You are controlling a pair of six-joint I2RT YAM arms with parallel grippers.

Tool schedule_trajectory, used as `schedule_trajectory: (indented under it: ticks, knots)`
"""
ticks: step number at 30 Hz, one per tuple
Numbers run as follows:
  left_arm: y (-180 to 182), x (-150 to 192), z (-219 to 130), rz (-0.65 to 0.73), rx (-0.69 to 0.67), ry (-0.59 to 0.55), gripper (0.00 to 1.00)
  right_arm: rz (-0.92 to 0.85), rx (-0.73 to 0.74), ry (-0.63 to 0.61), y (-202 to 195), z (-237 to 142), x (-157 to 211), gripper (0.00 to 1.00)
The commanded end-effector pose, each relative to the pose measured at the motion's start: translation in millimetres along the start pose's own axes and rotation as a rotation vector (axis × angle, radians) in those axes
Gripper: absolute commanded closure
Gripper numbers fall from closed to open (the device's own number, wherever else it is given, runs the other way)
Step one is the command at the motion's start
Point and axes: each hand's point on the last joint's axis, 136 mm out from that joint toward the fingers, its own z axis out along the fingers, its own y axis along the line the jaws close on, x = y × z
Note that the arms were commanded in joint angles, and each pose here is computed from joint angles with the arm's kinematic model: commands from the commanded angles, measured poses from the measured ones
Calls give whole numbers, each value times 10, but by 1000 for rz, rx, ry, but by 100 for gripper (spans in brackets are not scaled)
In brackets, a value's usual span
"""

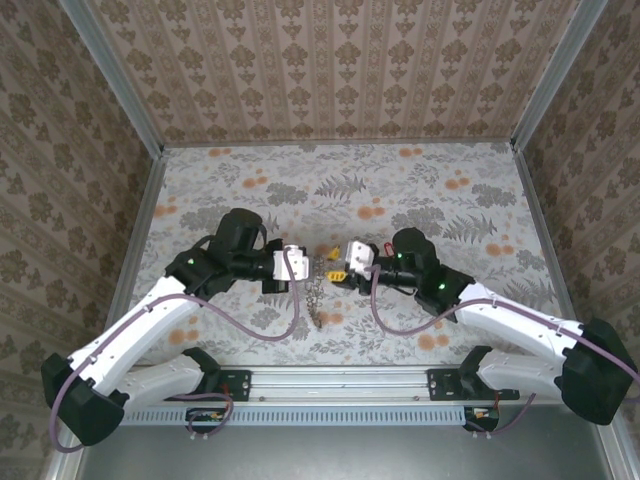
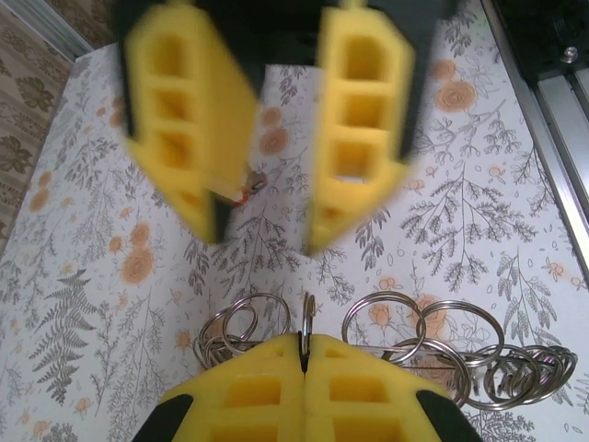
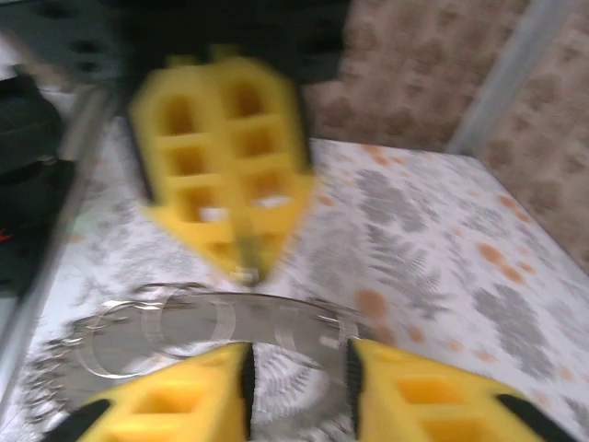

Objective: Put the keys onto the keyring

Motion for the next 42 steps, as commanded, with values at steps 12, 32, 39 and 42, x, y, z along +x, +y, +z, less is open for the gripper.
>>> schedule_trajectory:
  ticks: [12,32,39,42]
  knots:
    - [133,82,264,22,102,32,100,1195,741,846,-938,-992,2069,59]
    - [319,245,416,-145,123,-107,100,825,565,1314,-985,-782,2657,64]
    - [306,257,445,-161,133,-116,100,812,528,1298,-953,-586,2642,64]
    - [305,267,451,-165,134,-115,100,827,530,1294,-939,-545,2639,63]
